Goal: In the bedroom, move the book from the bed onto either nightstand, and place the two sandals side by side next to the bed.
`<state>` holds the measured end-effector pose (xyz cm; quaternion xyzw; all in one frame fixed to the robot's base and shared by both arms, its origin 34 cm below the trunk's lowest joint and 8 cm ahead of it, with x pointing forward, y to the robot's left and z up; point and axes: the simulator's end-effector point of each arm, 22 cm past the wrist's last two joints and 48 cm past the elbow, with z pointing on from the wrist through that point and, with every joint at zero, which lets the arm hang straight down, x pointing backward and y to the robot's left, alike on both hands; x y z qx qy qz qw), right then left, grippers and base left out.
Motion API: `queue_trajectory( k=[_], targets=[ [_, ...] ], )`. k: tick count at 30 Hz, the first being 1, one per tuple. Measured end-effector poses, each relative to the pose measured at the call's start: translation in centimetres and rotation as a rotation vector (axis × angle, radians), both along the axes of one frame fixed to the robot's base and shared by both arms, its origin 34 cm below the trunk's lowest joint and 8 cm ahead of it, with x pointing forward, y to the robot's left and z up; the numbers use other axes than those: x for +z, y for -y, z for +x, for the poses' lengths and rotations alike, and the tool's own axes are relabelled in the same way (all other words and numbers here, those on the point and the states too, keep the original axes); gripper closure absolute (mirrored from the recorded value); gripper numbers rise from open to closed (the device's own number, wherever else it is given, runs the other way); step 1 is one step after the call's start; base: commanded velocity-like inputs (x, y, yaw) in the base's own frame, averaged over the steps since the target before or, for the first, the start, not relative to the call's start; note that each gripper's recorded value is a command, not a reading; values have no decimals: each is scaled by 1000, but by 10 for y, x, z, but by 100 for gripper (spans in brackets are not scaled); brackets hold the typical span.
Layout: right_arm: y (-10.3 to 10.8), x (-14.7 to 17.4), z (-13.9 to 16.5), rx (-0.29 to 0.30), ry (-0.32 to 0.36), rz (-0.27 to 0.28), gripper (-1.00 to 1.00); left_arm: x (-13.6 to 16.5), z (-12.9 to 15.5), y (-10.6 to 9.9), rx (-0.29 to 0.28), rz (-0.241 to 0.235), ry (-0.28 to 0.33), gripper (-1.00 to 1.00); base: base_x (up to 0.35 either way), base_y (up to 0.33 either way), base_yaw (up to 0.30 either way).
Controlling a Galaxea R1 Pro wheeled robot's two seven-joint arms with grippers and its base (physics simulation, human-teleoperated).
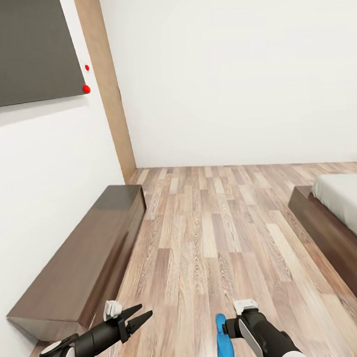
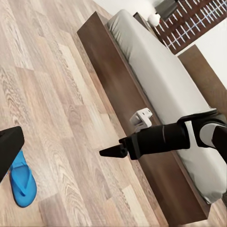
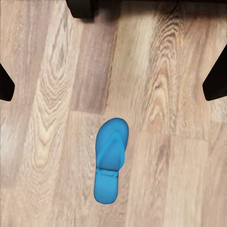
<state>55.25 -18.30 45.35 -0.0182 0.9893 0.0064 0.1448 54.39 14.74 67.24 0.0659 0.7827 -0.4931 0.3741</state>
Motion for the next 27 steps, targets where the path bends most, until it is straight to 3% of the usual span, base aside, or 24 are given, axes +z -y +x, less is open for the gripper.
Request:
queue_trajectory(
  k=[8, 16, 27],
  targets=[
    [0, 0, 1, 0, 2, 0, -100, -1, 1, 0, 4, 3, -1, -100, 68, 44, 0],
    [0, 1, 1, 0, 3, 0, -100, -2, 1, 0, 6, 6, -2, -100, 2, 235, 0],
    [1, 1, 1, -1, 3, -1, -100, -2, 1, 0, 7, 5, -2, -100, 0, 23, 0]
  ],
)
